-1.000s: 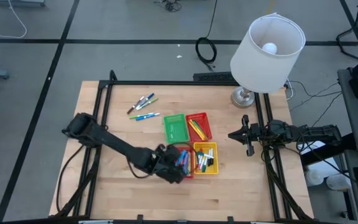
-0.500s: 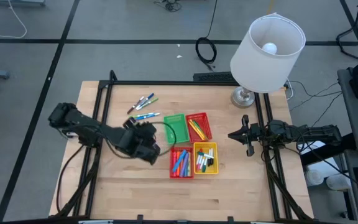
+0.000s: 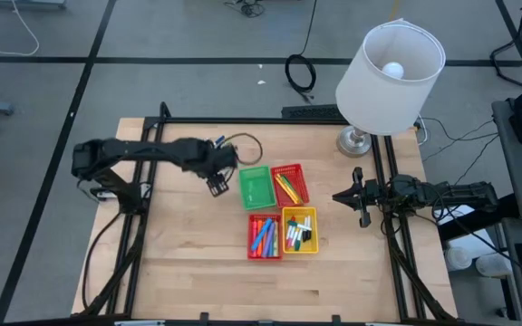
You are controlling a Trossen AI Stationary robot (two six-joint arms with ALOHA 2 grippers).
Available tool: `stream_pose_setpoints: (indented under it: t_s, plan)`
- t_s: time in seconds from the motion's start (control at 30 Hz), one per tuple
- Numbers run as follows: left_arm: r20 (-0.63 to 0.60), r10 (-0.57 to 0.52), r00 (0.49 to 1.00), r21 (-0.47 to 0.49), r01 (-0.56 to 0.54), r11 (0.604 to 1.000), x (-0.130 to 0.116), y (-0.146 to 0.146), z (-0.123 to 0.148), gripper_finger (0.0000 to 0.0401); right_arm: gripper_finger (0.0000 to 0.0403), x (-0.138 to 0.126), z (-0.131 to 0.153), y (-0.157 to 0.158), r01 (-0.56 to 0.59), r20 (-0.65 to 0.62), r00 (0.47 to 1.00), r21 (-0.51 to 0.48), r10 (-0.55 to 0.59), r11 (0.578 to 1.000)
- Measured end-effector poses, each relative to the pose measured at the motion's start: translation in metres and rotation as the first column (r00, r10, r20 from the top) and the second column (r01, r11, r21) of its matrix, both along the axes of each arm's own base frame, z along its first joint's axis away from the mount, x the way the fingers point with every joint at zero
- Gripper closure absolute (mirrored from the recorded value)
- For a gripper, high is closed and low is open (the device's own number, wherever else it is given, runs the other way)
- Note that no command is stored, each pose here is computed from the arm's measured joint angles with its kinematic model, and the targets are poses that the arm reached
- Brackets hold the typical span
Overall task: Pick & Place Markers
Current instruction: Put the blue marker pen into the green bin
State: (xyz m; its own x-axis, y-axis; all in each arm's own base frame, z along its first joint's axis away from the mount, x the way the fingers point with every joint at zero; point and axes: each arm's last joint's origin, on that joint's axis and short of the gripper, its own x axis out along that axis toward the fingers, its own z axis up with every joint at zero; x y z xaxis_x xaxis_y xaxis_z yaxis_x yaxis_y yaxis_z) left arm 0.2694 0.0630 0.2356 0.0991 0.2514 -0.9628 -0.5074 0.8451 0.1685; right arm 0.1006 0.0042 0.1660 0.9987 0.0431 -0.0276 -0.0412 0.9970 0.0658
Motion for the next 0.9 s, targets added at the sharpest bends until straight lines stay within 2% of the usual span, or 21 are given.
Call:
stream_pose_setpoints:
  t_s: [0.07, 0.2, 0.4, 0.5, 0.67, 0.9]
  plan:
    - [0.026, 0.012, 1.000, -0.035, -0.011, 0.999, -0.005, 0.015, -0.008, 0.0185, 0.0385, 0.000, 0.000, 0.000, 0.000, 0.000, 1.000, 0.000, 0.000, 1.000]
    - [-0.002, -0.009, 1.000, -0.077, 0.008, 0.997, -0.018, 0.036, -0.030, 0.0205, 0.0385, 0.000, 0.000, 0.000, 0.000, 0.000, 1.000, 0.000, 0.000, 1.000]
    - [0.101, 0.019, 0.995, -0.147, -0.004, 0.989, -0.029, 0.059, -0.052, 0.0221, 0.0385, 0.000, 0.000, 0.000, 0.000, 0.001, 1.000, 0.000, 0.000, 1.000]
    - [0.135, -0.006, 0.991, -0.171, 0.029, 0.985, -0.032, 0.063, -0.056, 0.0227, 0.0385, 0.000, 0.000, 0.000, 0.000, 0.001, 1.000, 0.000, 0.000, 1.000]
    - [0.143, -0.056, 0.988, -0.156, 0.079, 0.985, -0.034, 0.063, -0.063, 0.0235, 0.0385, 0.000, 0.000, 0.000, 0.000, 0.000, 1.000, 0.000, 0.000, 1.000]
    - [0.141, -0.059, 0.988, -0.159, 0.082, 0.984, -0.034, 0.061, -0.067, 0.0235, 0.0385, 0.000, 0.000, 0.000, 0.000, 0.001, 1.000, 0.000, 0.000, 1.000]
